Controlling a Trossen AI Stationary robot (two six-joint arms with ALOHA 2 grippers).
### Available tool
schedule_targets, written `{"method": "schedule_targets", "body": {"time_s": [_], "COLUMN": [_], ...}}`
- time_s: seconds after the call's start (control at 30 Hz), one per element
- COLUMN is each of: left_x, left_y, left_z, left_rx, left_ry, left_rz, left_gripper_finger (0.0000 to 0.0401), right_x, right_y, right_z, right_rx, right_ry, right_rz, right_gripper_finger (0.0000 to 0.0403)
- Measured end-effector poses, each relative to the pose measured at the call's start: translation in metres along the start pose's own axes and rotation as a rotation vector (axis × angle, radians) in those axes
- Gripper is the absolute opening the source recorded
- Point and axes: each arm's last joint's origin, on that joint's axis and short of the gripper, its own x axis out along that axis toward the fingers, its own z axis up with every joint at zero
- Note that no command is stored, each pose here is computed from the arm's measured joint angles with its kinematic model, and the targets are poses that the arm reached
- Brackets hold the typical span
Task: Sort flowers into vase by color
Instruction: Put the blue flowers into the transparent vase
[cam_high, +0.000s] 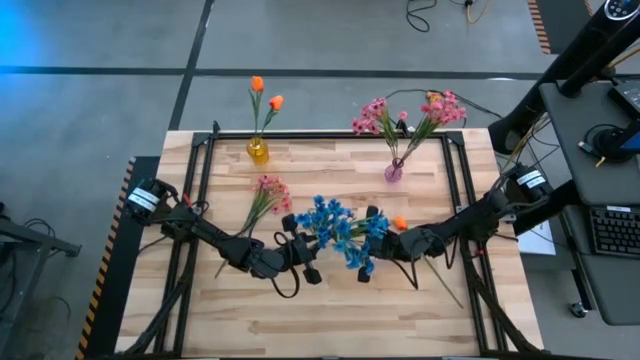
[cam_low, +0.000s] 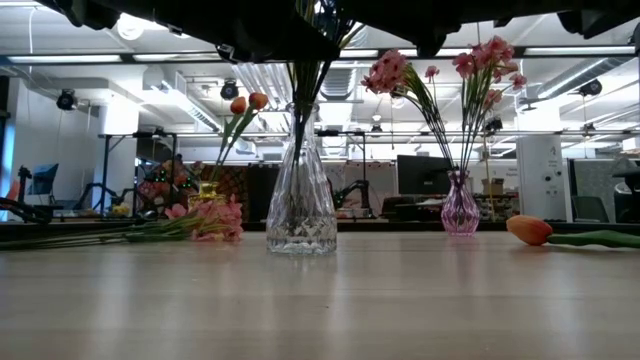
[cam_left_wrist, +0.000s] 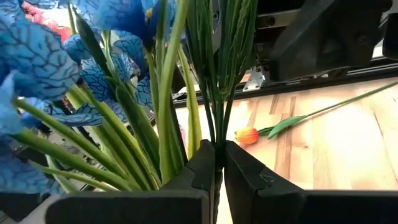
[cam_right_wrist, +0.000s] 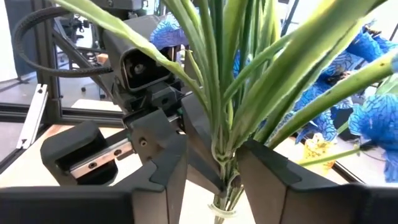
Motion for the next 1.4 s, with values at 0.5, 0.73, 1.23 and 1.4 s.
{"method": "schedule_targets", "body": {"time_s": [0.5,0.73,1.23,1.4], "left_x": [0.0,-0.004,-0.014,-0.014], "left_y": [0.0,-0.004,-0.01,-0.01], "left_z": [0.0,0.0,0.002,0.003], "left_rx": [0.0,0.003,0.053,0.066], "left_ry": [0.001,-0.003,-0.006,-0.012], "left_rz": [-0.001,-0.016,-0.006,-0.028], "left_gripper_finger": [0.0026,0.0066,0.0143,0.0151], "right_x": [0.002,0.002,0.003,0.003], "right_y": [-0.005,-0.005,-0.005,-0.005], "right_z": [-0.001,-0.001,-0.002,-0.002], "right_rx": [0.004,0.003,0.002,0.0], "right_ry": [0.005,0.008,0.01,0.01], "right_rz": [-0.016,-0.015,-0.02,-0.019], "right_gripper_finger": [0.0058,0.003,0.0029,0.0029]}}
